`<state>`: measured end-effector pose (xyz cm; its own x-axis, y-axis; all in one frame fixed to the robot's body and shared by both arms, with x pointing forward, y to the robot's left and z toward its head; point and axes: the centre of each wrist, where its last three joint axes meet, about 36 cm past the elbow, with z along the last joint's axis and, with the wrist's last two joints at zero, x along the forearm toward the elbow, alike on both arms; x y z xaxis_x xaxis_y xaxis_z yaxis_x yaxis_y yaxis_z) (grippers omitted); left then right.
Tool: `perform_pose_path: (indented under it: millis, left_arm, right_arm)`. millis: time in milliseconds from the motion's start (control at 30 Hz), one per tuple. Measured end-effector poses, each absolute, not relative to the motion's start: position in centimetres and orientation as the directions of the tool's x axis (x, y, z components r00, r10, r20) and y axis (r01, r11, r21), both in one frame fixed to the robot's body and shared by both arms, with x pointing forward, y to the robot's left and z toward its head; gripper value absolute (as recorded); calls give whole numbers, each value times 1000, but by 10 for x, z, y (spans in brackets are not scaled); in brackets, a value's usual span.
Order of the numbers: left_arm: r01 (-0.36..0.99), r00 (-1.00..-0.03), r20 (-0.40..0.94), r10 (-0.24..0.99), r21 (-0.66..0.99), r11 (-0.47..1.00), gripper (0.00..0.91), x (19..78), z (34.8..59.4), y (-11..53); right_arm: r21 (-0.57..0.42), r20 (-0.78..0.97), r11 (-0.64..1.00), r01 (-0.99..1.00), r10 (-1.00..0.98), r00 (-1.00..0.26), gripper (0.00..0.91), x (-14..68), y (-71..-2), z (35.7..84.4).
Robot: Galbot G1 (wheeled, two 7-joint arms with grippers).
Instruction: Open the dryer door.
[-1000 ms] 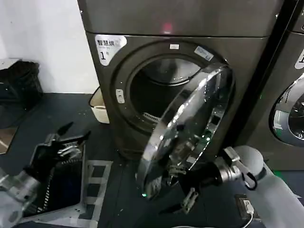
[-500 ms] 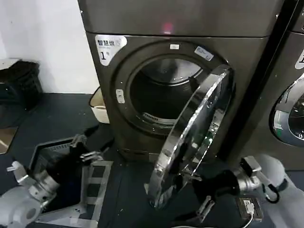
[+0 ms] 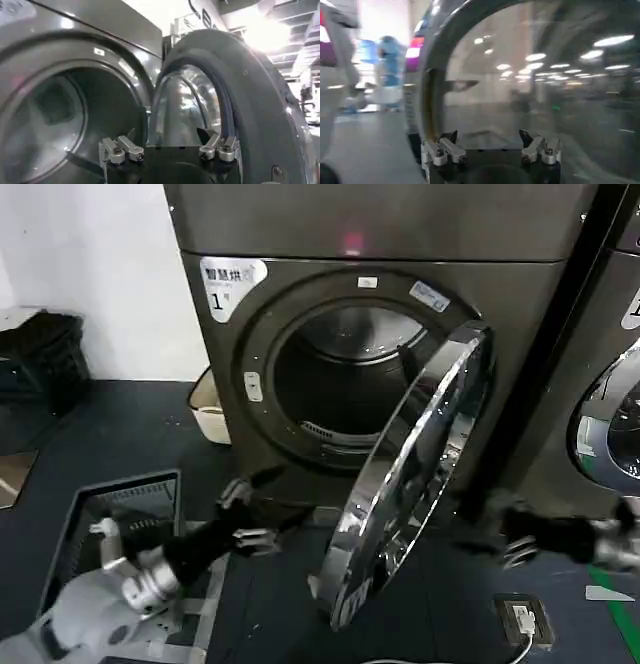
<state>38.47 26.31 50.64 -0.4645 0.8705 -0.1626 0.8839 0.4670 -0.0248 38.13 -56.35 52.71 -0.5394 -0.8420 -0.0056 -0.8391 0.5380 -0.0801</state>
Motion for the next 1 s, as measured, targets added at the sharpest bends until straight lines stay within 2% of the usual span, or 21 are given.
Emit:
perform_pose_path:
  millis: [133,233,467,733,833,1000]
  left_arm:
    - [903,-428,-160,890,-35,428,907,395,498,246]
    - [918,-395,-156,906,-39,394,907,399,494,233]
    - [941,-339,-154,928,-62,333,907,399,480,205]
    - [962,-274,-173,946,-58,267,907,409,463,167]
    - [971,-240,-178,954,-53,234,907,412,454,147]
    - [976,-213,-177,961,-73,203,907,422,441,112]
  right_arm:
    - [-129,-51,698,-704,-714,-698,907,355,-594,539]
    - [-159,-126,836,-524,-544,-830,907,331,-613,551]
    - [-142,-308,987,-71,-112,-945,907,267,-620,560]
    - [-105,-317,905,413,363,-876,907,199,-618,583]
    - [-160,-312,796,583,520,-795,907,176,-621,599]
    - [-162,-312,679,716,653,-690,907,146,-627,615]
